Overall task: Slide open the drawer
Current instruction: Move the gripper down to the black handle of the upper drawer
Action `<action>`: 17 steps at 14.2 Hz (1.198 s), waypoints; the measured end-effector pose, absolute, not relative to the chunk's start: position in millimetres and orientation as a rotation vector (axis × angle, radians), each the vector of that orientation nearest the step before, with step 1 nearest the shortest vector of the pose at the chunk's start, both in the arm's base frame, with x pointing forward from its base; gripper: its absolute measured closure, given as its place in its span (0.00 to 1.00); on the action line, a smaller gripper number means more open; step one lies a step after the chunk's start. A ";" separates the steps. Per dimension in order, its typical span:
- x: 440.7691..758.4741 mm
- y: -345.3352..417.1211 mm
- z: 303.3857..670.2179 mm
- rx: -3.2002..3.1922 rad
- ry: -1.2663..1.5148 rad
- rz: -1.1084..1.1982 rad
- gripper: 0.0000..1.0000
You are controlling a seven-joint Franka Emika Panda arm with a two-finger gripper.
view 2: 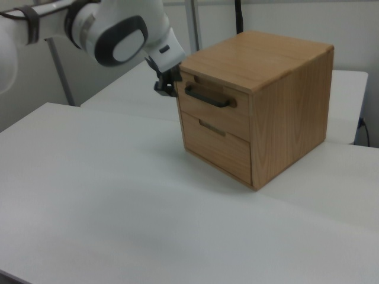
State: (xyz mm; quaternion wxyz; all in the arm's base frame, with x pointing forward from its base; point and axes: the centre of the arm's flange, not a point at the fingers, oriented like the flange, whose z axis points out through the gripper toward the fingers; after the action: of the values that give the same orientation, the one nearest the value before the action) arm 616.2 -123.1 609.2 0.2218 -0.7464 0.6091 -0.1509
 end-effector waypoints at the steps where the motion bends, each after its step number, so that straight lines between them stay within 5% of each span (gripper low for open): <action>1: 623.1 -124.6 602.9 -2.023 1.711 -0.437 0.57; 17: 664.5 -138.0 549.1 -1.846 1.828 -0.551 0.69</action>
State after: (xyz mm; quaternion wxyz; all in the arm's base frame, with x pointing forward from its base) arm 664.5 -138.0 549.1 0.2406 -0.6747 0.6681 -0.2015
